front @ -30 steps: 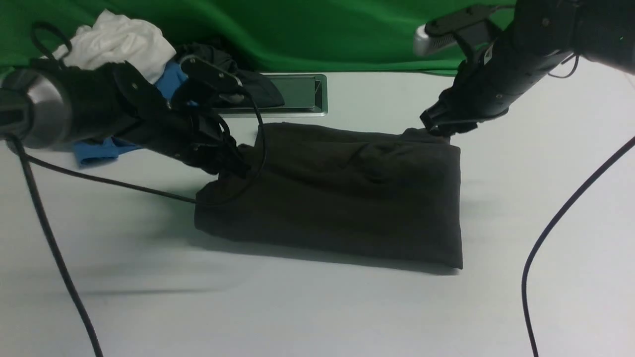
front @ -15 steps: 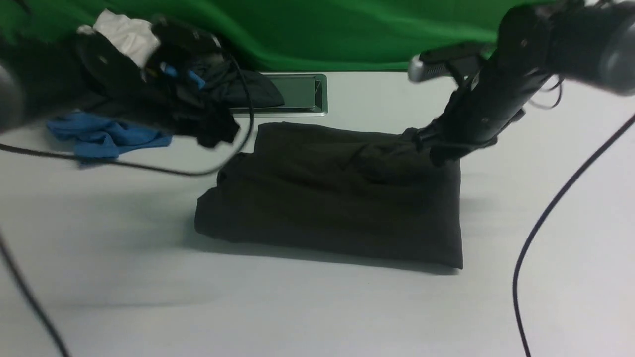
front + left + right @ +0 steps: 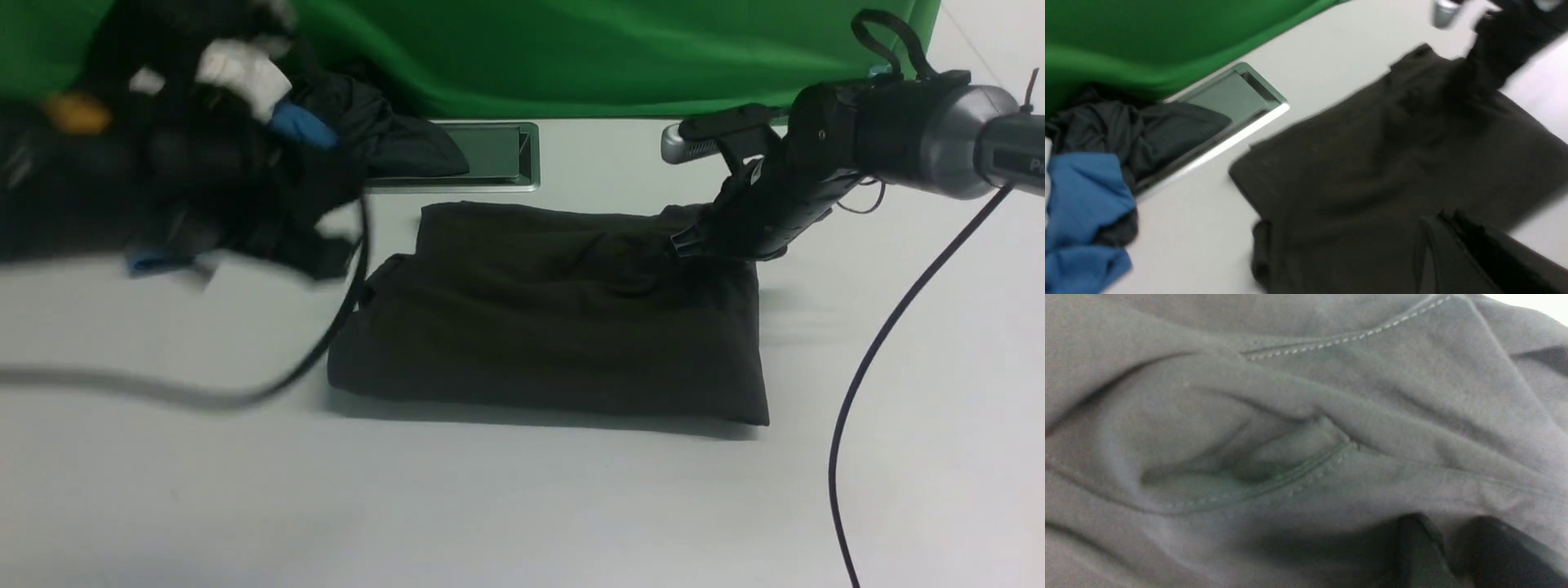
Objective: Fold a long-sleeved shirt on a white desktop.
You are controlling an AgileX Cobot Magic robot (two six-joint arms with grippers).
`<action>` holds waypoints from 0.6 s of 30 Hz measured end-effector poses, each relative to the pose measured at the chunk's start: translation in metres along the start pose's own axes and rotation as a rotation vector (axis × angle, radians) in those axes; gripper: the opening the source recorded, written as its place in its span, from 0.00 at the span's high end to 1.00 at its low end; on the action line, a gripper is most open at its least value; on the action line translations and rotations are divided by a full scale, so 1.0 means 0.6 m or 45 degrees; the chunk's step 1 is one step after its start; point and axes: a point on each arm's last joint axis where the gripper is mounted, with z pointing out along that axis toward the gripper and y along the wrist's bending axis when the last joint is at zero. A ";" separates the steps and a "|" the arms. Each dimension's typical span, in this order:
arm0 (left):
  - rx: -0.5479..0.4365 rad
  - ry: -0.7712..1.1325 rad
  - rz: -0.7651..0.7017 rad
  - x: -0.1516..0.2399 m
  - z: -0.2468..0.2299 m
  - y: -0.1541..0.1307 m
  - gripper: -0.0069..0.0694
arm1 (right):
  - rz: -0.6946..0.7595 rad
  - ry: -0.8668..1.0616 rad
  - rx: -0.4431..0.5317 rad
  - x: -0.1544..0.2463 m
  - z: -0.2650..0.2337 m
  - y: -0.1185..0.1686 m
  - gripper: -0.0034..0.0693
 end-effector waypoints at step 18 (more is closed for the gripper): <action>-0.242 -0.583 0.070 0.185 -0.192 -0.092 0.89 | 0.022 -0.452 -0.006 0.186 -0.450 0.027 0.91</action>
